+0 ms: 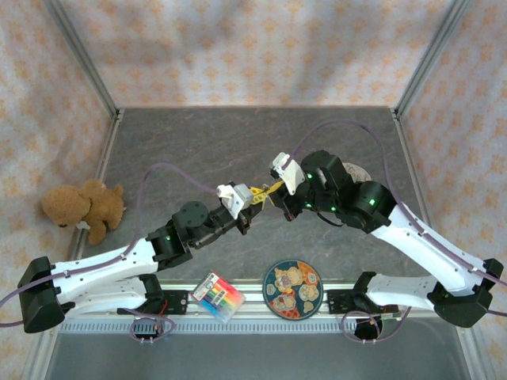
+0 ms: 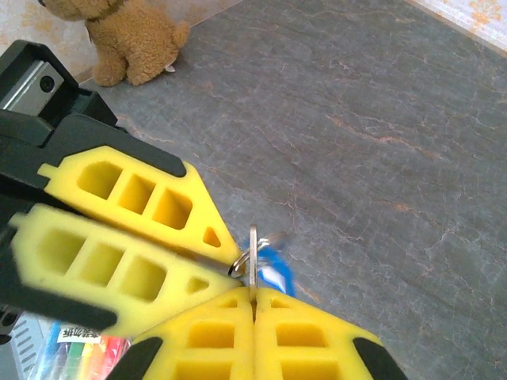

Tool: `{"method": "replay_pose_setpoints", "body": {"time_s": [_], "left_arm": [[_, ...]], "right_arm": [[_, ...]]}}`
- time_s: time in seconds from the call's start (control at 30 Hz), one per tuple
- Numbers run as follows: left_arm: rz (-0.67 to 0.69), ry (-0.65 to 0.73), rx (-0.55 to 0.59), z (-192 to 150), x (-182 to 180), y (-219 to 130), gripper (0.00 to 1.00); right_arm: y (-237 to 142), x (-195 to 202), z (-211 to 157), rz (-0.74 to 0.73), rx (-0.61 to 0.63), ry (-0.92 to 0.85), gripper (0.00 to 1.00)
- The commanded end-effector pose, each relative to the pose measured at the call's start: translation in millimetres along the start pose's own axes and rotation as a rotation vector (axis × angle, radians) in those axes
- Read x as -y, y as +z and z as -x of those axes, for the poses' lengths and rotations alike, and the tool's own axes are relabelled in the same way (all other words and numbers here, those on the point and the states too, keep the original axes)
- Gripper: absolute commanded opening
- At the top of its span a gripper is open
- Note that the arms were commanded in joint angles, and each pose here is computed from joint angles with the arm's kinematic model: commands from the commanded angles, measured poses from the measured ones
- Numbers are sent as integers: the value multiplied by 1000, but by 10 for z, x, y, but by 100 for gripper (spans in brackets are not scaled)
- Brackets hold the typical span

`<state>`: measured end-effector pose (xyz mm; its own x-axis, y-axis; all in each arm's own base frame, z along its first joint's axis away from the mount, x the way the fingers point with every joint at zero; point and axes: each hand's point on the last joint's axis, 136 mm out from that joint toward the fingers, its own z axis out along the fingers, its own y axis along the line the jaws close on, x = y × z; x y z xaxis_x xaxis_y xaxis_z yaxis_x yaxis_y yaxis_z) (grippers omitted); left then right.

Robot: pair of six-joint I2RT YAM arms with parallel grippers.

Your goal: Remove the keys from the keyring

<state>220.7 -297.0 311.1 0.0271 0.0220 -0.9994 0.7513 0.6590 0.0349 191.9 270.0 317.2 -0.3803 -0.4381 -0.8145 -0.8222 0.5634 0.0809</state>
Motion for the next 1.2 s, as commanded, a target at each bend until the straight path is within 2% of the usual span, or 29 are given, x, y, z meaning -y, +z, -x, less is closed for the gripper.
{"method": "replay_pose_setpoints", "body": {"time_s": [0.0, 0.03, 0.33, 0.77, 1.17], "left_arm": [[32, 5, 49, 198, -51, -1, 2], [35, 7, 49, 193, -57, -5, 0], [-23, 17, 116, 256, 31, -121, 0], [-61, 12, 200, 349, 79, -270, 0], [-35, 17, 322, 586, 10, -481, 0]], "right_arm": [[-102, -54, 80, 13, 53, -16, 0], [-114, -49, 85, 11, 57, -11, 0], [-112, -18, 103, 5, 53, 67, 0], [-209, -297, 400, 308, 154, 332, 0], [-216, -390, 578, 428, 200, 572, 0]]}}
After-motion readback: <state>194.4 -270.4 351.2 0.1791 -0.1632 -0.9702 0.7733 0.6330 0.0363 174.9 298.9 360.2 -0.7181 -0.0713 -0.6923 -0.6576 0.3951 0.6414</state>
